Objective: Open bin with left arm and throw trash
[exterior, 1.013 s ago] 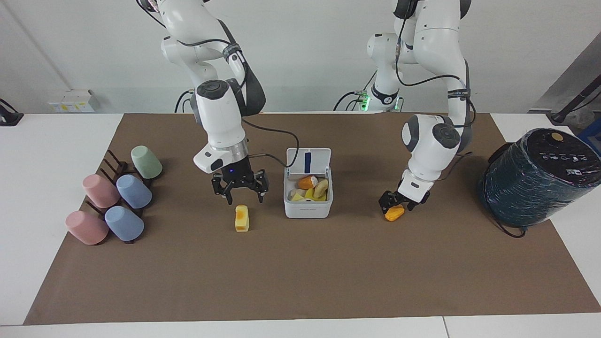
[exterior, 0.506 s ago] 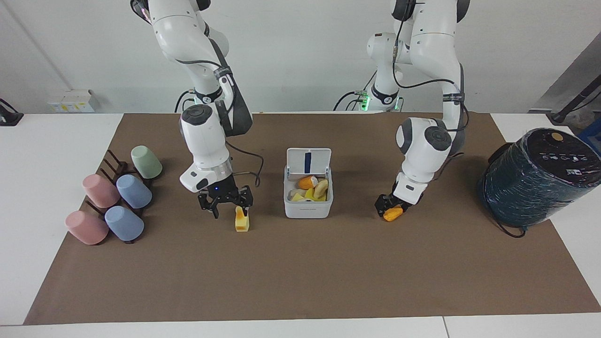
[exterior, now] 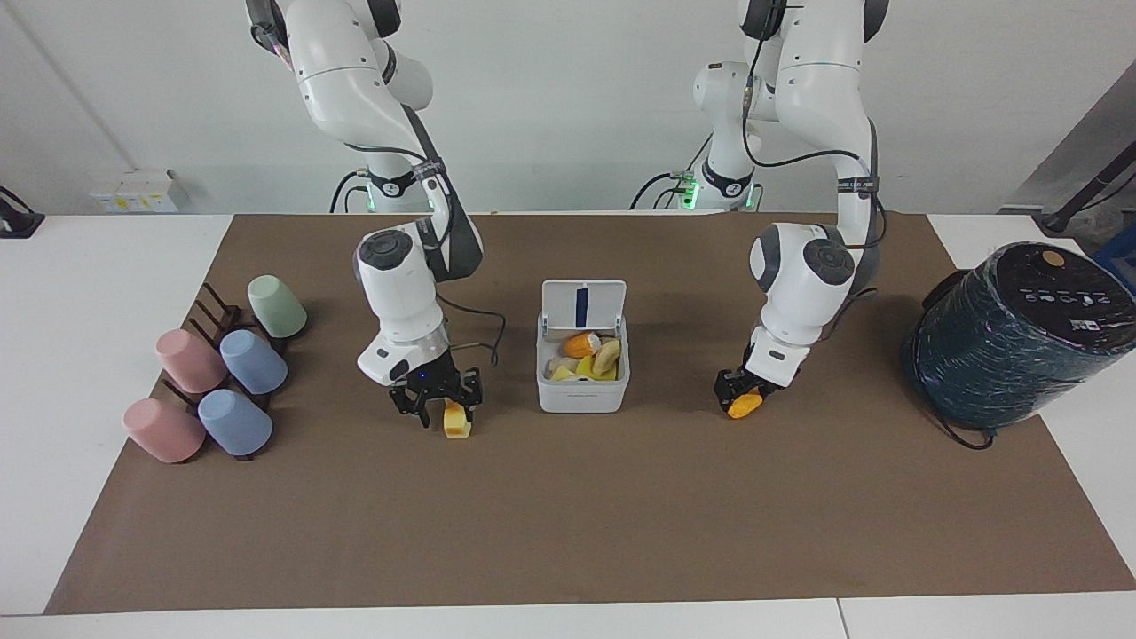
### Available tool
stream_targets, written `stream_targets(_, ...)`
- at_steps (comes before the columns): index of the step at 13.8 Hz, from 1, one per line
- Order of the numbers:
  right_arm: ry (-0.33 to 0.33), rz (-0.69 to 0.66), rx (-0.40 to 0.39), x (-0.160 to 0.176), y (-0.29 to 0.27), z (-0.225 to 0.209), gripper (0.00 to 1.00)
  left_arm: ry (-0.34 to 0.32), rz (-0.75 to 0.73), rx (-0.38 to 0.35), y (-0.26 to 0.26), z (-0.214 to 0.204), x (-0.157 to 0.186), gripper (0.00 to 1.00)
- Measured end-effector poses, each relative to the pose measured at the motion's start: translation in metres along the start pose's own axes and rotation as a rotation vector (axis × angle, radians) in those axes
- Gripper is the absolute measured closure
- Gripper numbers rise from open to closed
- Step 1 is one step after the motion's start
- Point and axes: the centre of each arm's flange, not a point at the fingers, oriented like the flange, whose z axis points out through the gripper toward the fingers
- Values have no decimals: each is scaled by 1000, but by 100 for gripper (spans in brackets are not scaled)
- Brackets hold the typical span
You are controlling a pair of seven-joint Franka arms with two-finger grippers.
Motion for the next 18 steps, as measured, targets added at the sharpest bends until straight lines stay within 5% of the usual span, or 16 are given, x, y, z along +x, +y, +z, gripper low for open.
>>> stream_targets(3, -2, -6, 2, -1, -4, 0, 70, -1, 0, 0, 0, -1, 0, 32)
stream_targets(6, 8, -1, 4, 1, -5, -4, 92, -51, 6, 9, 8, -18, 9, 32)
stream_targets(11, 90, 38, 30, 16, -30, -52, 94, -126, -78, 14, 74, -105, 21, 32)
stream_targets(18, 113, 39, 16, 22, -36, -118, 94, -134, -125, -9, 216, -127, -60, 32)
